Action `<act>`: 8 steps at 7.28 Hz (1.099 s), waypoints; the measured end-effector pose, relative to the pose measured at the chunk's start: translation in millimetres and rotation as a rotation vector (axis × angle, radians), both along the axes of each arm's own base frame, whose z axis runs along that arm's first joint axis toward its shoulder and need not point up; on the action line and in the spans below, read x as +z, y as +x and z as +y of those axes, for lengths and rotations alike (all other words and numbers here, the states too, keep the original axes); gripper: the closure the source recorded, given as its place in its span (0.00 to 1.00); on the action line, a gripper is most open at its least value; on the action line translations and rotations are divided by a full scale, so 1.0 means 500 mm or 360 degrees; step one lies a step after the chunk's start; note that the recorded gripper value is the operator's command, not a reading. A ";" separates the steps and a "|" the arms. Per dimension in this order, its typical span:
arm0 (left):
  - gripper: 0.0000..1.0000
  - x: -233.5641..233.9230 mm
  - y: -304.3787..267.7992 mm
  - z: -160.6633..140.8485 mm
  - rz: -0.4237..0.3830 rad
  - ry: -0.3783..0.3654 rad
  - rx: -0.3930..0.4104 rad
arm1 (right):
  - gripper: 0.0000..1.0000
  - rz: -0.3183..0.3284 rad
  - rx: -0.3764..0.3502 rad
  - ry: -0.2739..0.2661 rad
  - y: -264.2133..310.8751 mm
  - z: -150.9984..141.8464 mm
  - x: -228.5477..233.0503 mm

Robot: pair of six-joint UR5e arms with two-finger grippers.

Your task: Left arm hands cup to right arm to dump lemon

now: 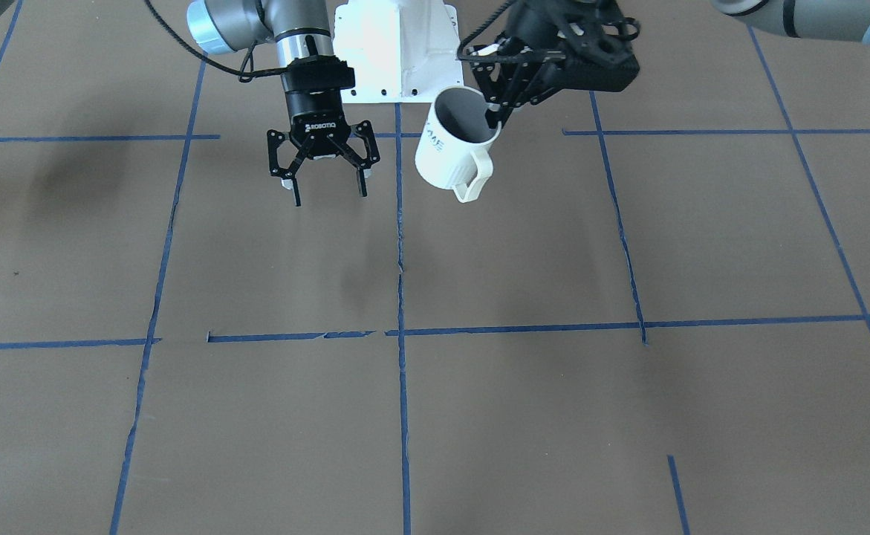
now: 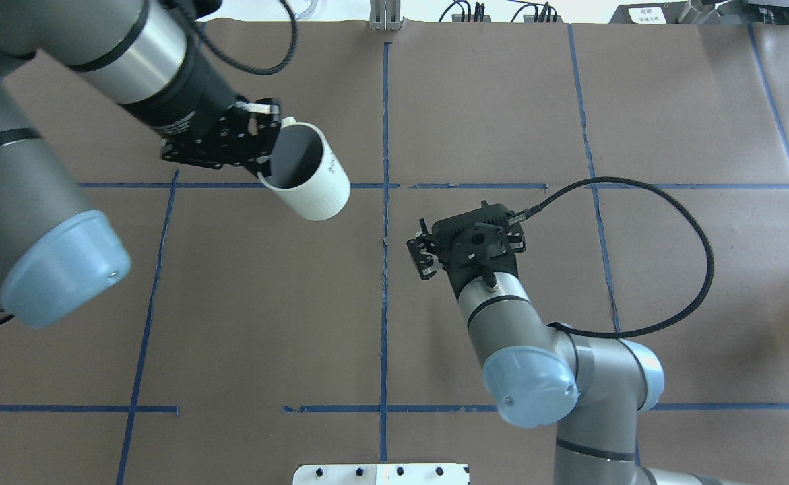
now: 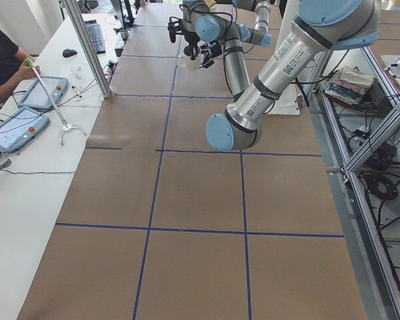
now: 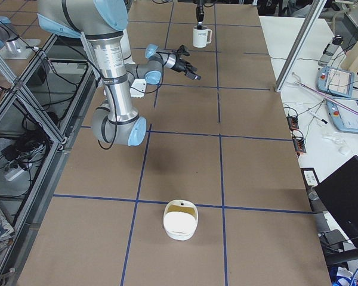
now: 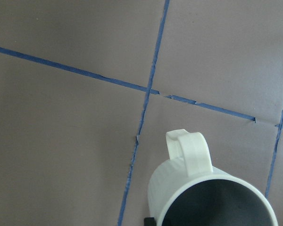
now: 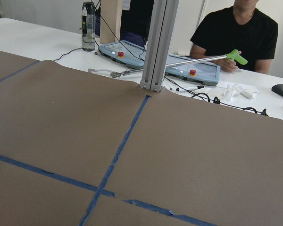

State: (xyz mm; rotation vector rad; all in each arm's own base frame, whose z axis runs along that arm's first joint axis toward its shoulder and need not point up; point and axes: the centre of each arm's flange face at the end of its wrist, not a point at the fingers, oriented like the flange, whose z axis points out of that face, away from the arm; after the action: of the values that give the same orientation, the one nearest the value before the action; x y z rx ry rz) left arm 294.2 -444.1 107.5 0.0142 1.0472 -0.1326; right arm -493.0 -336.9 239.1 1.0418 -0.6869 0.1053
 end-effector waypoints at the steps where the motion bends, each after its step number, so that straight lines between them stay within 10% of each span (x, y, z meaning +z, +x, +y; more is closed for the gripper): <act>1: 1.00 0.088 -0.057 0.018 -0.0071 0.0117 0.0061 | 0.00 -0.0001 -0.0058 -0.0054 0.064 -0.024 0.024; 8: 1.00 0.769 -0.325 -0.050 -0.0432 0.0486 0.0330 | 0.00 0.0150 -0.0538 -0.0570 0.619 -0.322 0.262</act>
State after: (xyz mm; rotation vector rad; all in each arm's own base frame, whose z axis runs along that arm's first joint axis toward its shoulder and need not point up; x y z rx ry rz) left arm 131.9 -469.3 492.1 0.1943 0.7839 0.2136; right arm -183.5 -498.0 370.2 0.5749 -0.7184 -0.1112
